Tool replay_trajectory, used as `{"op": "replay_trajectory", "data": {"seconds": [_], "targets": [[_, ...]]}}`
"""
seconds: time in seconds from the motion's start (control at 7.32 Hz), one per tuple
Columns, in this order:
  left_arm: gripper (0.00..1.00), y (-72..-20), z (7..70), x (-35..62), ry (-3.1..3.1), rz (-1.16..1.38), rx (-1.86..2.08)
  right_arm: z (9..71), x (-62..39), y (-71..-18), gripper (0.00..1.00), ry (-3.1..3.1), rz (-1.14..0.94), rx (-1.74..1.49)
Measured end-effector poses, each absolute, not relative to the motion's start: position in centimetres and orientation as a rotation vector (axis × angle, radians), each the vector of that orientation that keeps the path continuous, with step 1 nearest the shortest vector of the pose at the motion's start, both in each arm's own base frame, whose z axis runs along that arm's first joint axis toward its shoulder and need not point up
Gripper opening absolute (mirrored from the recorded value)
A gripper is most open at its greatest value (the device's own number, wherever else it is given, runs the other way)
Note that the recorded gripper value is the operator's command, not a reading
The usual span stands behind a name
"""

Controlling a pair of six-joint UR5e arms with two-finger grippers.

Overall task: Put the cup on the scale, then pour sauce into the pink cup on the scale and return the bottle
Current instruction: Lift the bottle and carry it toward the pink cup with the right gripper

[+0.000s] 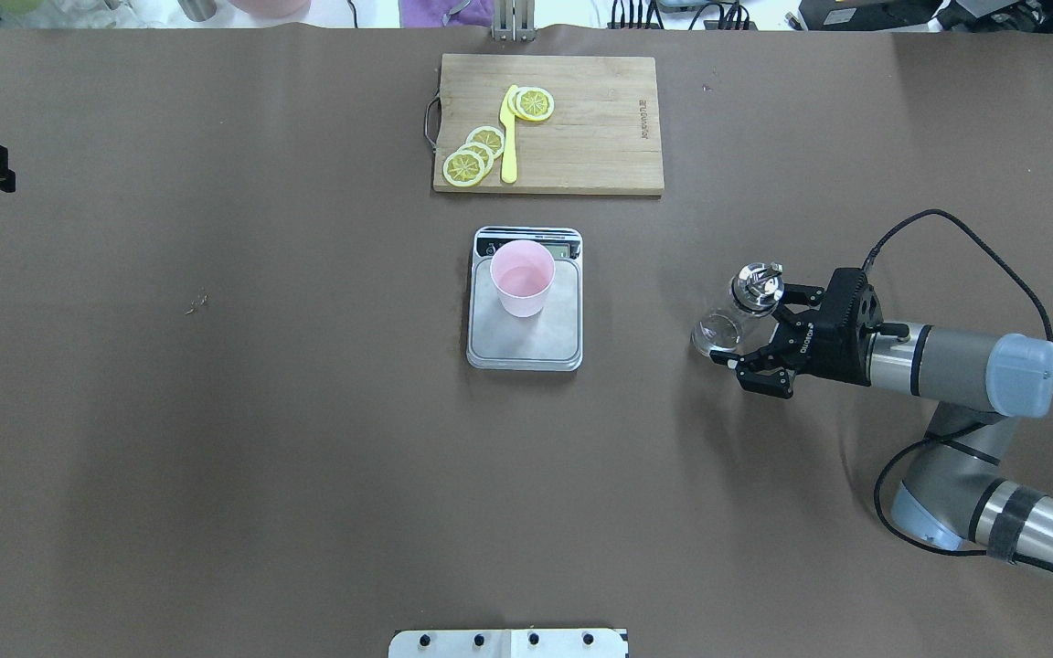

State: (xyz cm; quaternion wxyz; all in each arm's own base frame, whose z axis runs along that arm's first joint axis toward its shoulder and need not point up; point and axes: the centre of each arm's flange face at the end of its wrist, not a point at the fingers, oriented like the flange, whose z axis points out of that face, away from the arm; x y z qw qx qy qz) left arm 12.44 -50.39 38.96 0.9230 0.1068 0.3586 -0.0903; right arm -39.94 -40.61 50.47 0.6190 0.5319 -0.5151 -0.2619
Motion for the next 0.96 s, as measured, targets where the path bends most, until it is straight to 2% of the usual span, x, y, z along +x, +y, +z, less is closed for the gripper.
{"op": "replay_trajectory", "data": {"seconds": [0.96], "targets": [[0.98, -50.4, 38.9, 12.3, 0.735, -0.188, 0.218, 48.2, -41.4, -41.5, 0.0, -1.2, -0.605, 1.243]]}}
